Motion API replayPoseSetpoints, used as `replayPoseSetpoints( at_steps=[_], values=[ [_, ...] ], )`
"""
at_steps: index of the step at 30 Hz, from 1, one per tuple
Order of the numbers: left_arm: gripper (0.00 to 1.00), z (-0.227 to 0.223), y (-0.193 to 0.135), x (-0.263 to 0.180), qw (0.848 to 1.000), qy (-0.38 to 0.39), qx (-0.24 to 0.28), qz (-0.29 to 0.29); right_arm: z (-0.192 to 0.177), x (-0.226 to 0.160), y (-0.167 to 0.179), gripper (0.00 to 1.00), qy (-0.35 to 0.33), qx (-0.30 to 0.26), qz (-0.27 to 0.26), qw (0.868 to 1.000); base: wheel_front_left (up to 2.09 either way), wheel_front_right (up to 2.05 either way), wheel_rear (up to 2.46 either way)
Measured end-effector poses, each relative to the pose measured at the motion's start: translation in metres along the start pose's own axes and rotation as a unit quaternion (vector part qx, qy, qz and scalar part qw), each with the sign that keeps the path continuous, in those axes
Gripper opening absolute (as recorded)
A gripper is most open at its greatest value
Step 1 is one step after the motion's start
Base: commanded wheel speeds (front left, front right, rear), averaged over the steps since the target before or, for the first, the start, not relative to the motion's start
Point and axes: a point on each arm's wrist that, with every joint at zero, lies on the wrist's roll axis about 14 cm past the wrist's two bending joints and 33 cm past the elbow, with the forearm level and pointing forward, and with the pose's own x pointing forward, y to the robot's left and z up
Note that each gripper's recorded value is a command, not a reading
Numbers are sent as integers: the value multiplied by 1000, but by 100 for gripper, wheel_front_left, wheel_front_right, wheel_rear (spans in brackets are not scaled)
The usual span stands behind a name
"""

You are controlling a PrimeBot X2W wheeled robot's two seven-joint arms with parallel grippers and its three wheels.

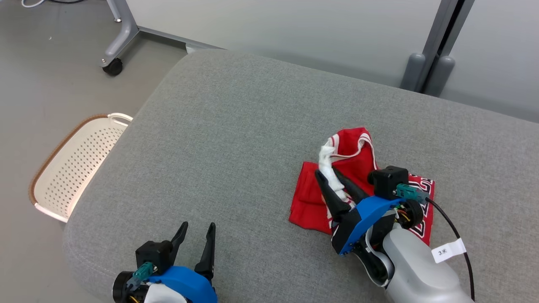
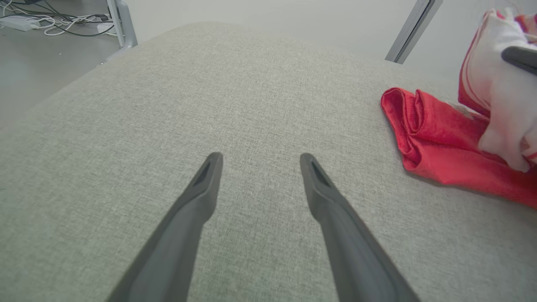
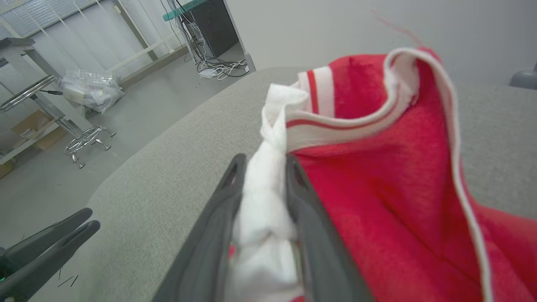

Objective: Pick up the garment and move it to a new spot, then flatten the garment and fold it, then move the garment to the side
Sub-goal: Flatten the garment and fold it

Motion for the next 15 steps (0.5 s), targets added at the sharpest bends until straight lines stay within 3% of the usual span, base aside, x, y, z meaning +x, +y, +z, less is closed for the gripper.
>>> replayPoseSetpoints(
  at_steps=[7, 10, 15],
  values=[
    [100, 8, -9, 13, 1000, -7, 8, -17, 30, -6, -22, 100, -63, 6, -30, 998, 0, 0, 0],
    [100, 14, -15, 21, 999, -15, 17, -29, 45, -21, -55, 100, -88, -6, -80, 993, 0, 0, 0],
    [100, 24, -32, 33, 998, -28, 34, -52, 72, -78, -117, 100, -145, -31, -189, 971, 0, 0, 0]
  ],
)
